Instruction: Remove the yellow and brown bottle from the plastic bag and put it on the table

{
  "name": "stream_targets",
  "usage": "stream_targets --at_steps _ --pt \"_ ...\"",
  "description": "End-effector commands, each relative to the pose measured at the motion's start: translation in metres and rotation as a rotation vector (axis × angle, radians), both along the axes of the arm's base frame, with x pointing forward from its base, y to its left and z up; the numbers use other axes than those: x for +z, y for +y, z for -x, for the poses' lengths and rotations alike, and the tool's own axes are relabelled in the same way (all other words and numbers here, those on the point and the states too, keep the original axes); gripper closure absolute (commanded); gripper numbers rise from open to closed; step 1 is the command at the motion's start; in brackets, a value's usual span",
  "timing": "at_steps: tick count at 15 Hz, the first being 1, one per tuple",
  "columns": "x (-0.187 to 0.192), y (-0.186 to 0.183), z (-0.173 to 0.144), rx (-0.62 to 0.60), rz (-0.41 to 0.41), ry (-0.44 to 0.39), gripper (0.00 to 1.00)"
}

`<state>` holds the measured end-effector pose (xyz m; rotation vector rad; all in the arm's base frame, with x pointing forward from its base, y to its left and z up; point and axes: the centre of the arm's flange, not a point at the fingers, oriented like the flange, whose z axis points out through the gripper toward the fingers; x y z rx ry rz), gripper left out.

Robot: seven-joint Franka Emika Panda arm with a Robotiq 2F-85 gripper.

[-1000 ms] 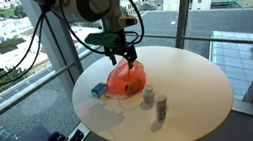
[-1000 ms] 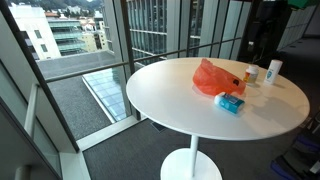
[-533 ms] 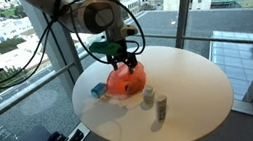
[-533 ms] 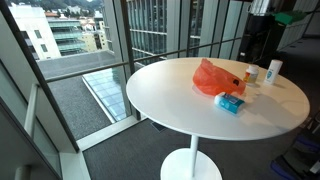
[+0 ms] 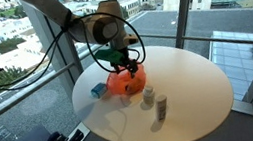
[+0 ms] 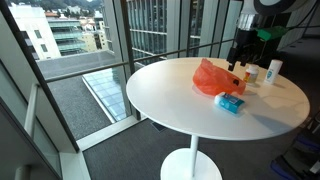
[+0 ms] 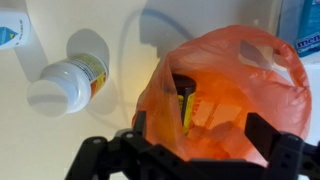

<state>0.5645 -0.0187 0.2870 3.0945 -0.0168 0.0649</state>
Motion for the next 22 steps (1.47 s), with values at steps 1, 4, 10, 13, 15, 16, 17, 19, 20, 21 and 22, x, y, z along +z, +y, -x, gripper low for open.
stream_targets --at_steps 1,4,10,13,15,16,17,19,20,21,22 --pt "-0.013 0.006 -0.025 -0.065 -0.015 -0.008 0.00" --pt "-0.020 0.011 -0.037 -0.104 -0.033 -0.002 0.00" --pt "-0.030 0.033 -0.051 -0.118 -0.059 0.005 0.00" --pt "-0.037 0.043 -0.053 -0.112 -0.059 0.010 0.00" --pt "-0.042 0.046 -0.053 -0.109 -0.058 0.017 0.00" --pt "-0.045 0.046 -0.053 -0.109 -0.057 0.020 0.00" --pt "-0.047 0.045 -0.052 -0.110 -0.057 0.024 0.00" --pt "-0.048 0.043 -0.052 -0.114 -0.056 0.026 0.00" --pt "-0.048 0.041 -0.051 -0.117 -0.054 0.026 0.00" --pt "-0.048 0.039 -0.051 -0.120 -0.053 0.026 0.00" --pt "-0.047 0.037 -0.051 -0.124 -0.052 0.025 0.00"
